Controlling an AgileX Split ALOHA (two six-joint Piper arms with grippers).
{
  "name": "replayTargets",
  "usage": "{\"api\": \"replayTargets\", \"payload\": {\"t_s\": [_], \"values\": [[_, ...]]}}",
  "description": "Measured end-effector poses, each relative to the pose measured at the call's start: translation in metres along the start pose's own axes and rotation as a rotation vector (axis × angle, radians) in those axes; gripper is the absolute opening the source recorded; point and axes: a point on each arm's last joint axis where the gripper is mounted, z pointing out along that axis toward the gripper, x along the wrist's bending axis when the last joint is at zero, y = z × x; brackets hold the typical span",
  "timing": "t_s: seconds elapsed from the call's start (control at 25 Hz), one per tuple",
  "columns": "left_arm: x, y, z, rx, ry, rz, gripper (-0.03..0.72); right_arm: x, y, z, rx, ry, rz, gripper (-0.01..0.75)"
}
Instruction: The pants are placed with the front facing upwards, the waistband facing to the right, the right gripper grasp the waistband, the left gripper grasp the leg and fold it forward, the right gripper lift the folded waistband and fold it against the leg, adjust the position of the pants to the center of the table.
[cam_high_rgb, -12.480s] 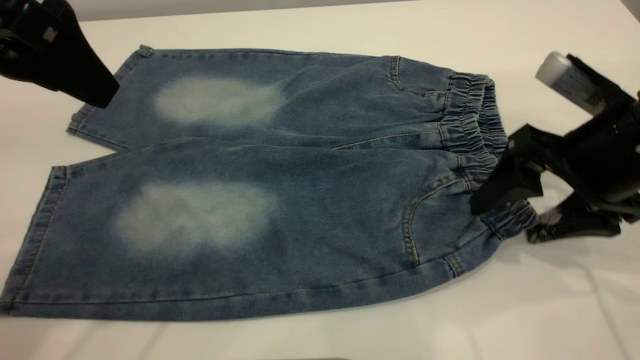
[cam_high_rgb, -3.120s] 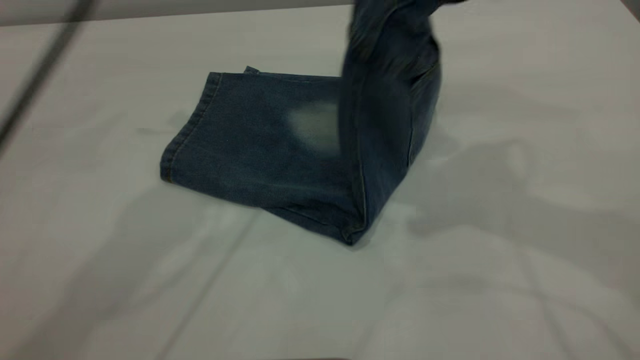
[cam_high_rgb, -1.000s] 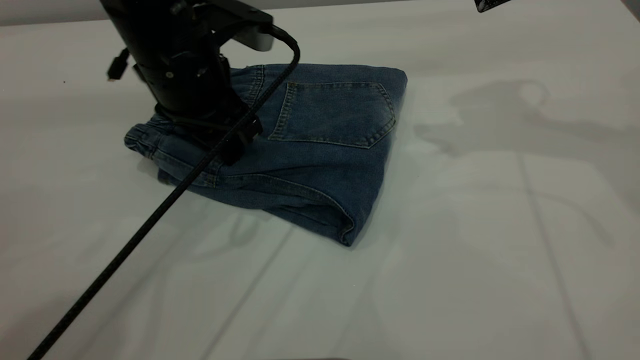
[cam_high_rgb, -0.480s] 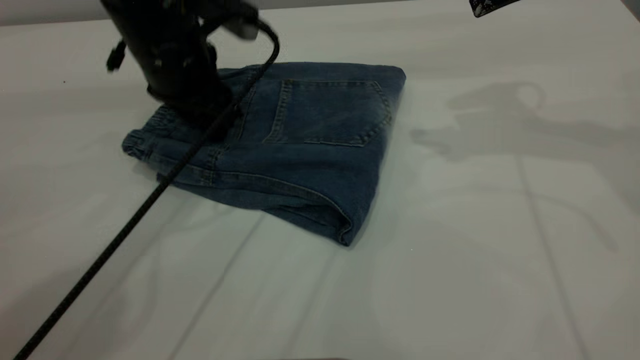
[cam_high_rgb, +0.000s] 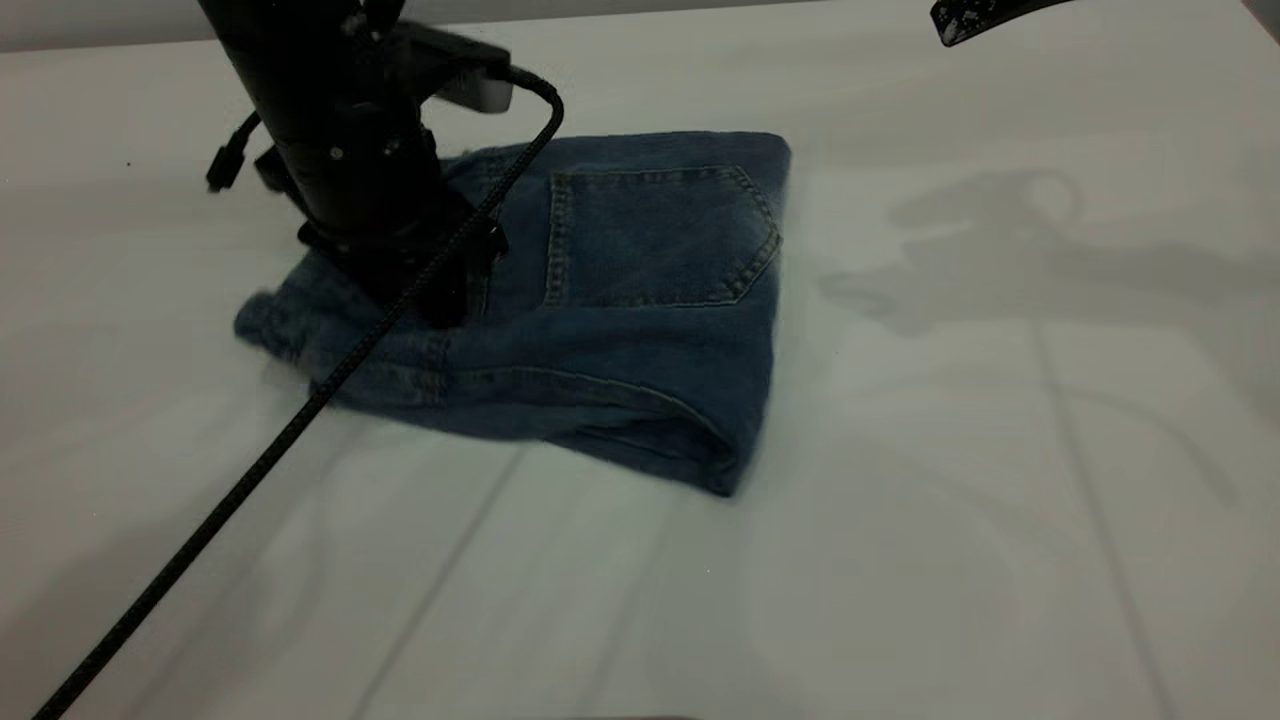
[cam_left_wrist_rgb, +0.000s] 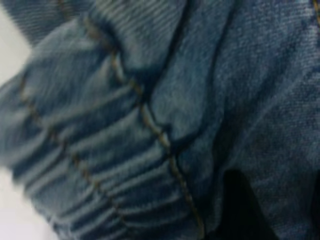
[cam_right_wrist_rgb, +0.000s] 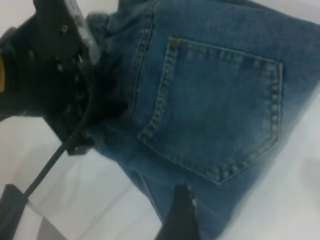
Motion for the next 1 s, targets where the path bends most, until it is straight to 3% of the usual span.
{"api": "replayTargets", "payload": {"t_s": [0.24, 0.52, 0.64, 0.8, 1.0], "values": [[-0.013, -0.008, -0.001, 0.093, -0.085, -0.132, 0.316, 0.0, 0.0, 0.0, 0.003, 0.003, 0.0, 0.575], [-0.023, -0.005, -0.022, 0.066, -0.099, -0.131, 0.316, 0.002, -0.001, -0.001, 0.008, 0.01, -0.003, 0.575], [-0.023, 0.004, -0.069, -0.041, -0.091, -0.109, 0.316, 0.011, 0.0, -0.01, 0.009, 0.031, -0.023, 0.575], [-0.022, 0.004, -0.153, -0.211, -0.063, -0.052, 0.316, 0.044, 0.001, -0.046, 0.004, 0.066, -0.085, 0.575], [-0.026, -0.03, -0.259, -0.366, -0.029, 0.052, 0.316, 0.091, -0.02, -0.111, 0.076, 0.008, -0.169, 0.575]]}}
